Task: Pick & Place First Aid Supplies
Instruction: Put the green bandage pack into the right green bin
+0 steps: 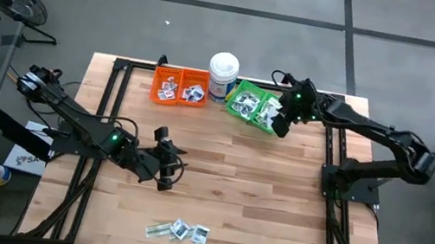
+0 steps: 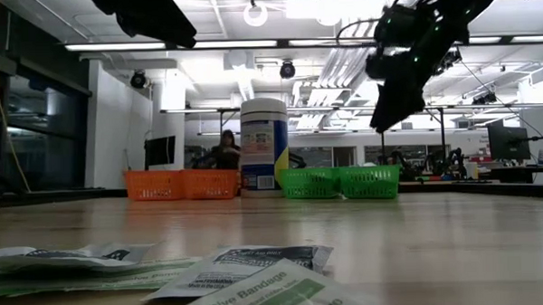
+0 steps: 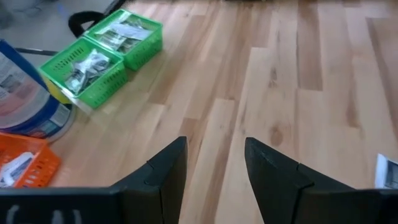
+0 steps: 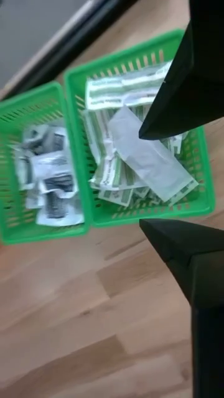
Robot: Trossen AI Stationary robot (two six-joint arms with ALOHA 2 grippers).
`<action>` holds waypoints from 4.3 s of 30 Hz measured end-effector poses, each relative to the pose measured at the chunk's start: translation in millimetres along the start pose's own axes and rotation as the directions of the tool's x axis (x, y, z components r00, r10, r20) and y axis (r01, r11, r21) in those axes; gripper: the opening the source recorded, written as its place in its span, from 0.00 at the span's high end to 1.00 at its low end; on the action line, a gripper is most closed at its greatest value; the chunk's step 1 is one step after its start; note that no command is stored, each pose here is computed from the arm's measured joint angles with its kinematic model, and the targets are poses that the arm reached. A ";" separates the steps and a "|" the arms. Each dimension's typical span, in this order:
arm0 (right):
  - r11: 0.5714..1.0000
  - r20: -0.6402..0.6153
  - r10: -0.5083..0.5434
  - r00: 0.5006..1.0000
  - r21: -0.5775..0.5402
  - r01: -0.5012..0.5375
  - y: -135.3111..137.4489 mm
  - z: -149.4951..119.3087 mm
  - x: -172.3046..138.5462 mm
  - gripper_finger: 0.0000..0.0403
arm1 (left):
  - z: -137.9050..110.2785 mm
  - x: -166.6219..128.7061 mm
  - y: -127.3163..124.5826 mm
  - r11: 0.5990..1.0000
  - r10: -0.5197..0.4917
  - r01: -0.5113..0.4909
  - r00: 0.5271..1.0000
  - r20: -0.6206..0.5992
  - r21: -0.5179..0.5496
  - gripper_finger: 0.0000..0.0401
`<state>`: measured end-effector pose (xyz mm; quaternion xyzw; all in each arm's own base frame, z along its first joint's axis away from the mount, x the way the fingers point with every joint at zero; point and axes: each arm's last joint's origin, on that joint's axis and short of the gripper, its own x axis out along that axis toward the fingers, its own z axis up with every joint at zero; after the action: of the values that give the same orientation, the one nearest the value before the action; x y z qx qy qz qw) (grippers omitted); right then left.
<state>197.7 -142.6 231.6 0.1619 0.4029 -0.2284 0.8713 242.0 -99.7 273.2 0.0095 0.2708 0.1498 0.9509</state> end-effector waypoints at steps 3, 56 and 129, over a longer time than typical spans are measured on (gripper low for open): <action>1.000 0.058 0.003 0.998 0.016 -0.004 2.4 1.5 -15.9 0.47 | -1.5 1.4 -2.9 0.999 -0.041 0.042 0.999 -0.020 0.002 0.60; 0.989 0.233 0.134 0.963 -0.086 -0.117 66.7 -21.7 -92.8 0.49 | -133.2 34.0 -135.3 0.909 -0.418 0.332 0.725 -0.548 -0.254 0.60; 0.830 0.575 0.443 0.688 0.028 -0.558 216.5 5.8 15.6 0.49 | 21.9 37.2 5.6 0.983 0.121 -0.143 0.977 0.175 0.119 1.00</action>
<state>324.7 33.1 244.3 0.2810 0.0528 -0.0565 0.9566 281.9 -82.1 273.4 0.1021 0.1980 0.1932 0.9555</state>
